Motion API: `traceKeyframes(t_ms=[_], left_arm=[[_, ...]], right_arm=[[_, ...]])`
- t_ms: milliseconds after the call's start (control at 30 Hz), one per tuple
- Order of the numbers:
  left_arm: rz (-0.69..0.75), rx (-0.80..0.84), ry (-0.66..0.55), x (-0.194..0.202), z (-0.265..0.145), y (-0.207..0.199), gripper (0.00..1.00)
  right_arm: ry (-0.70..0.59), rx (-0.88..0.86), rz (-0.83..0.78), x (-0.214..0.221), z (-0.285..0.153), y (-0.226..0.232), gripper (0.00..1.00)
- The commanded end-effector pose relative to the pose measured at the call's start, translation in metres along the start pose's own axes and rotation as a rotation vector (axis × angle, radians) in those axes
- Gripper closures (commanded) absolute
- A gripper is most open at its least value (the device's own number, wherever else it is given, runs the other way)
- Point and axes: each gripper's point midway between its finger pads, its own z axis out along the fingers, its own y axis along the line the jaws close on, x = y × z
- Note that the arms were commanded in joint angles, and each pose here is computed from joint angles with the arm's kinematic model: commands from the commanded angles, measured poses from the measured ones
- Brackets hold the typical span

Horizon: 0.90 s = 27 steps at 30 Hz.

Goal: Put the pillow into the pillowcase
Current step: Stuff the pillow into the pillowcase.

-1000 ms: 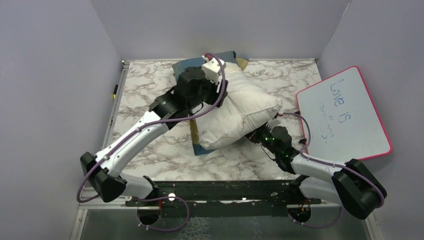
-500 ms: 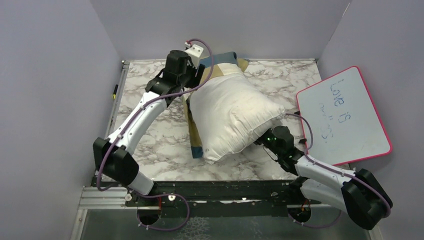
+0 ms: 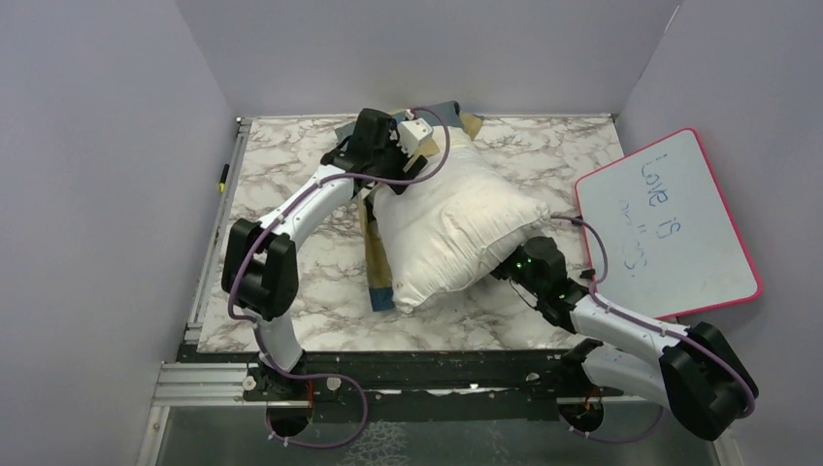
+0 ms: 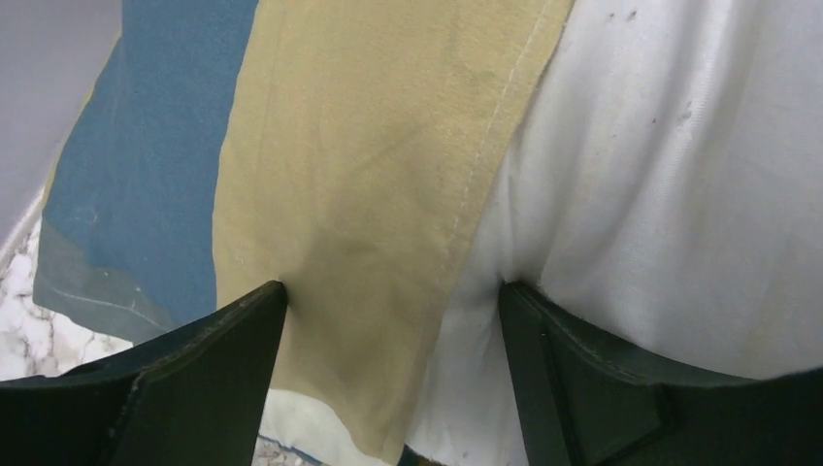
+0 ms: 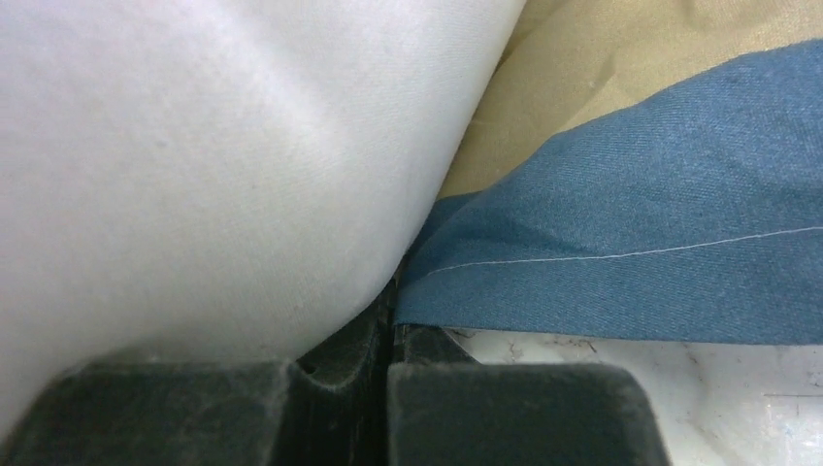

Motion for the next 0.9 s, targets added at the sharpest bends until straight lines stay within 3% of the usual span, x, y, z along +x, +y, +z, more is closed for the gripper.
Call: traceKeyframes(t_ms=[0,133,233,400,533,733,867], left_arm=[[0.057,-0.146,-0.041,0.001,0.027,0.027,0.27],[0.003,-0.277,-0.149,-0.030,0.008,0.050,0.78],[-0.009,-0.232,-0.295,-0.066,-0.023,0.040,1.00],[-0.136,-0.159,-0.378,-0.101,-0.077,0.019,1.00],[-0.220,-0.048,-0.434,-0.114,-0.123,-0.008,1.00],[-0.438,0.171,-0.523,-0.131,-0.184,-0.054,1.00],[-0.460,0.114,-0.523,-0.155,-0.187,-0.033,1.00]], right_arm=[[-0.056,-0.090,-0.032,-0.023,0.001,0.039,1.00],[-0.077,-0.079,-0.066,-0.032,-0.002,0.046,1.00],[-0.145,-0.074,-0.078,-0.048,-0.009,0.052,1.00],[-0.237,-0.076,-0.106,-0.092,-0.031,0.104,1.00],[-0.325,-0.186,-0.203,-0.136,-0.057,0.180,1.00],[-0.265,-0.218,-0.386,-0.179,-0.048,0.283,1.00],[-0.245,-0.207,-0.446,-0.194,-0.036,0.311,1.00]])
